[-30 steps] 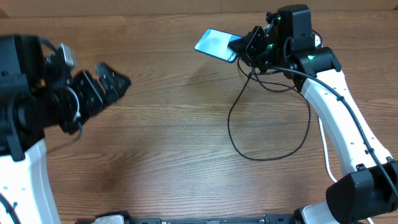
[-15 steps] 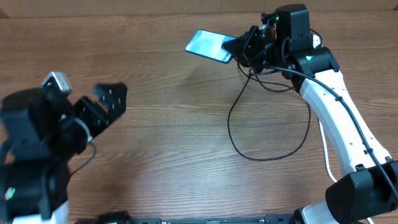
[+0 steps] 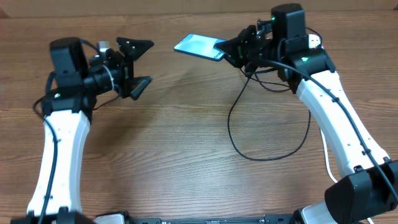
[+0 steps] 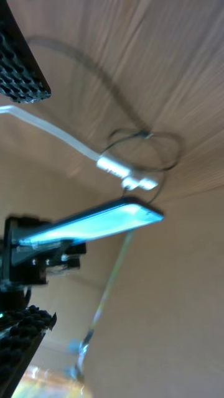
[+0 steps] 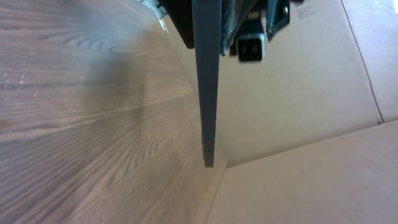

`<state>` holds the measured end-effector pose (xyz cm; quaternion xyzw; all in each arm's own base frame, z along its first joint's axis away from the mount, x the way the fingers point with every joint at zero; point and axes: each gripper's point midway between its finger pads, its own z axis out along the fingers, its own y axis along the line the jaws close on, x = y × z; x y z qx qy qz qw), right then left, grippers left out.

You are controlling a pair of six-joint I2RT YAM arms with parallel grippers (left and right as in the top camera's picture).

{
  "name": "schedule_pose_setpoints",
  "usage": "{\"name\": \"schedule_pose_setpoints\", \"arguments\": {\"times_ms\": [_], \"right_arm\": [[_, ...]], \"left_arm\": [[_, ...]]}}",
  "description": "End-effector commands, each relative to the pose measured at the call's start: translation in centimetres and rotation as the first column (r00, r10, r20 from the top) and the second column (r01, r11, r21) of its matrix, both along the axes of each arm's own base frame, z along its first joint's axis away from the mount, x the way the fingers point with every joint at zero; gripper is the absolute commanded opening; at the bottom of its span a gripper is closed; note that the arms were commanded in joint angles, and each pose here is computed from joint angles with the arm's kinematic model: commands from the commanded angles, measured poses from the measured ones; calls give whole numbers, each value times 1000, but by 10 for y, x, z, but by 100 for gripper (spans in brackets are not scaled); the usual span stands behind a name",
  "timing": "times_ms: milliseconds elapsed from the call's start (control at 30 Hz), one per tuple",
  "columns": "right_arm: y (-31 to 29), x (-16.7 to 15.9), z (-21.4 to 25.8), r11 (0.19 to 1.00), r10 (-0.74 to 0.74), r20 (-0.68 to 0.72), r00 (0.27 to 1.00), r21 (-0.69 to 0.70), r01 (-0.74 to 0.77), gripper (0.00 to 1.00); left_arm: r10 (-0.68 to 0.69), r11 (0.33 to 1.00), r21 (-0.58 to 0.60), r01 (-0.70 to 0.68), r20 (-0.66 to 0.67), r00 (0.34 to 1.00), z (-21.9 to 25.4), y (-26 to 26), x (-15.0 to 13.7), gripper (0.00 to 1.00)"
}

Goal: Plug charger to phone and switch on socket
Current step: 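Bring the left gripper to the phone and grasp it from the right gripper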

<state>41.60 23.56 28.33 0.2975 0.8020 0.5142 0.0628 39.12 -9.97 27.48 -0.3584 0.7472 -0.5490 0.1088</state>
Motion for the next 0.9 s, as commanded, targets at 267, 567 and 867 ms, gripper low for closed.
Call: {"name": "schedule_pose_setpoints", "arguments": {"times_ms": [267, 567, 867], "right_arm": [[45, -19, 49, 997, 20, 88, 996, 70, -26, 4], [58, -27, 48, 995, 10, 23, 1000, 100, -12, 4], [72, -34, 46, 997, 14, 33, 999, 80, -17, 4]], "left_arm": [[-203, 940, -301, 159, -120, 972, 11, -58, 5, 88], [-187, 930, -352, 105, -207, 960, 12, -58, 6, 61], [-159, 934, -348, 74, -224, 962, 10, -56, 10, 45]]}}
